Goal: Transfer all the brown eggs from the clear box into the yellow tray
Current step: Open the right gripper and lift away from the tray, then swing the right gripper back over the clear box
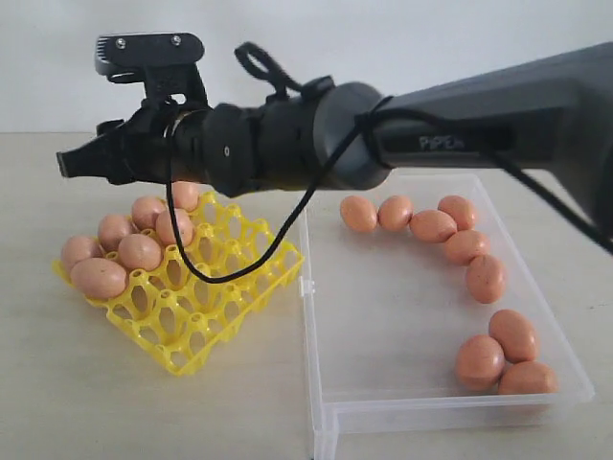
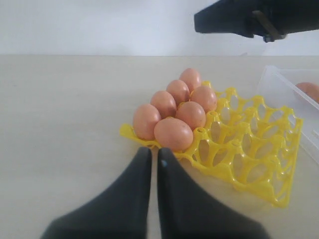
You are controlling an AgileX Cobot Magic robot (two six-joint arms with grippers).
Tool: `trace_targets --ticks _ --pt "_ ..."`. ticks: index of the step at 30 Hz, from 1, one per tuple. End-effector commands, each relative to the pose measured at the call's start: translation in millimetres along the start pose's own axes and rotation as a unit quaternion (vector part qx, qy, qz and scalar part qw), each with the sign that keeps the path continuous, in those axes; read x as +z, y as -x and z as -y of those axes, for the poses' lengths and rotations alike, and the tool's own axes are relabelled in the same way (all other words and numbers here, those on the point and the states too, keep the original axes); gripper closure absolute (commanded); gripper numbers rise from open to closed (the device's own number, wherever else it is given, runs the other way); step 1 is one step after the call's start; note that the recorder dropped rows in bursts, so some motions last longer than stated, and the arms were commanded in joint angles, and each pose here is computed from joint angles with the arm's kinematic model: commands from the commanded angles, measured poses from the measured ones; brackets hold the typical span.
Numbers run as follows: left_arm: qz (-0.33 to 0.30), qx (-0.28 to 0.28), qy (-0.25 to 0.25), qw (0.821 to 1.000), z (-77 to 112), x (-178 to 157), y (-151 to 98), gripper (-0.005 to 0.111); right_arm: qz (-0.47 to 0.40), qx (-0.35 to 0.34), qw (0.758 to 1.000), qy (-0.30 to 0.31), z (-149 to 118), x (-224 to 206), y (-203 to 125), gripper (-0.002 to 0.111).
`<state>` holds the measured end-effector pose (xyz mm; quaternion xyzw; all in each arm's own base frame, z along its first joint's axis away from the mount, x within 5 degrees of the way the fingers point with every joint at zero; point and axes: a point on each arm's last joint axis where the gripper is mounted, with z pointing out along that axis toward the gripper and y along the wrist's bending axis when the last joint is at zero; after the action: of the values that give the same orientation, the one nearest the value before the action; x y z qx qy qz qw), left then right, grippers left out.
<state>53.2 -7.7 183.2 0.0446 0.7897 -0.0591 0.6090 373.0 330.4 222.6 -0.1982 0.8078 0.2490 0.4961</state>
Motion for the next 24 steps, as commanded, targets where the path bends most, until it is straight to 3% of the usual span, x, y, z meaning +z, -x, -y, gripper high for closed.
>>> trace_targets --ticks 1,6,11,14,24 --pt "0.003 -0.001 -0.003 1.000 0.3 0 0 0.103 -0.157 -0.119 0.979 0.049 -12 -36 4 0.108" --pt "0.003 -0.001 -0.003 1.000 0.3 0 0 0.103 -0.277 -0.205 0.939 0.025 -5 -69 5 0.109" --pt "0.003 -0.001 -0.003 1.000 0.3 0 0 0.103 -0.388 -0.208 0.895 -0.071 12 -105 9 0.109" --pt "0.003 -0.001 -0.003 1.000 0.3 0 0 0.103 -0.455 -0.199 0.855 -0.148 23 -131 13 0.109" --pt "0.002 -0.001 -0.003 1.000 0.3 0 0 0.103 -0.411 -0.180 0.871 -0.200 27 -163 32 0.109"
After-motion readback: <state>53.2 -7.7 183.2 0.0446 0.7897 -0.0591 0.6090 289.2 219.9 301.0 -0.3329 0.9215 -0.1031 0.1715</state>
